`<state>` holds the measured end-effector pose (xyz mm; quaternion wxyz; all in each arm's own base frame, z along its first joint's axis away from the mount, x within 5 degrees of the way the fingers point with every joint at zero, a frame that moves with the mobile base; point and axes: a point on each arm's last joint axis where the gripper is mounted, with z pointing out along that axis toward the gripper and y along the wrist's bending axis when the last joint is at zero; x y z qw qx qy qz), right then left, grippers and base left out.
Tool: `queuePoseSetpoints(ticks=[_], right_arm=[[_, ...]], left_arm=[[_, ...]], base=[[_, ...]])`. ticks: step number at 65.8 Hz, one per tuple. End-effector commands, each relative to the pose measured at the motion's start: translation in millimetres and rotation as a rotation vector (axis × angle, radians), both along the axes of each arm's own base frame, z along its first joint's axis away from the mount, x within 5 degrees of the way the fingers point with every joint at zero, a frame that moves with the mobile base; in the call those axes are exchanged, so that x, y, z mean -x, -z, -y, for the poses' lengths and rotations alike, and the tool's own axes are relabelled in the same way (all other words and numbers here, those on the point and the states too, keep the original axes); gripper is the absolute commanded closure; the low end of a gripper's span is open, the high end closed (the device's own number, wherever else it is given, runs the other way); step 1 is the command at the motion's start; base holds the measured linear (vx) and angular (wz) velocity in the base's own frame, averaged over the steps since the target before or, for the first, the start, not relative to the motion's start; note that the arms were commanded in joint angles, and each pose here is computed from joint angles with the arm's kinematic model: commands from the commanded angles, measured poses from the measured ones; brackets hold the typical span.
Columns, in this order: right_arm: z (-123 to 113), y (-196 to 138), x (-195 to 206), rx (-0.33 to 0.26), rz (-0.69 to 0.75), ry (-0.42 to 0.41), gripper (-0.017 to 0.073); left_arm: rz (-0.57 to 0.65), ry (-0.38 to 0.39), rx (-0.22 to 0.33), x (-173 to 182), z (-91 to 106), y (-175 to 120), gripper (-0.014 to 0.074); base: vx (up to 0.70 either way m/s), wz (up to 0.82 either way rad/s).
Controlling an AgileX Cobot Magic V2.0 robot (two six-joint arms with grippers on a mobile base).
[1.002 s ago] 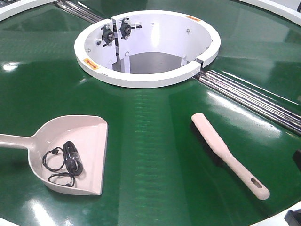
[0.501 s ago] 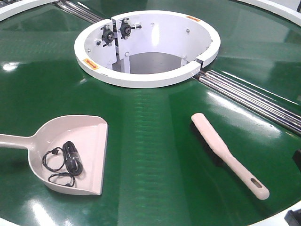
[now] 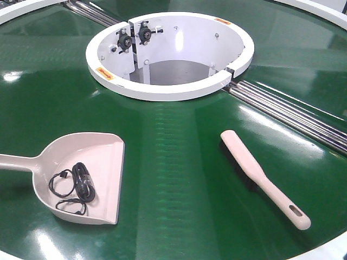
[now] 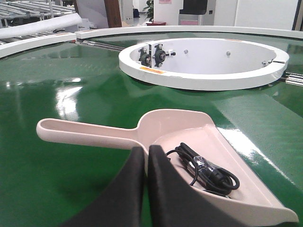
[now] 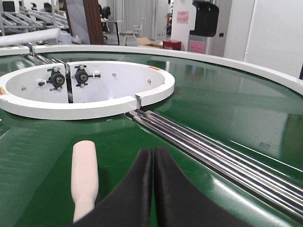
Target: Clean and inspect green conveyor with broom and dustpan
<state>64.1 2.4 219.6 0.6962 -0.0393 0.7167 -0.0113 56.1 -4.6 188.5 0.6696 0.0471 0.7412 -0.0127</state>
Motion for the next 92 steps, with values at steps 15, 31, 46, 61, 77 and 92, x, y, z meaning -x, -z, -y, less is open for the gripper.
queuePoseSetpoints(ticks=[15,31,46,61,77,92], right_arm=[[0.7,17.5,8.2,-0.006,0.09,0.007,0.0568],[0.7,17.7,8.2,-0.009,0.088,0.007,0.0568],[0.7,17.7,8.2,-0.009,0.088,0.007,0.0568],[0.7,17.7,8.2,-0.009,0.088,0.007,0.0568],[0.7,17.7,8.2,-0.009,0.088,0.007,0.0568],[0.7,17.7,8.2,-0.009,0.088,0.007,0.0568]], left_arm=[[0.07,-0.001,0.017,0.3,0.0,-3.5,0.0601],[0.07,-0.001,0.017,0.3,0.0,-3.5,0.0601],[0.07,-0.001,0.017,0.3,0.0,-3.5,0.0601],[0.07,-0.001,0.017,0.3,0.0,-3.5,0.0601],[0.07,-0.001,0.017,0.3,0.0,-3.5,0.0601],[0.07,-0.001,0.017,0.3,0.0,-3.5,0.0601]], base=[[0.0,0.0],[0.0,0.0],[0.0,0.0],[0.0,0.0],[0.0,0.0],[0.0,0.0]])
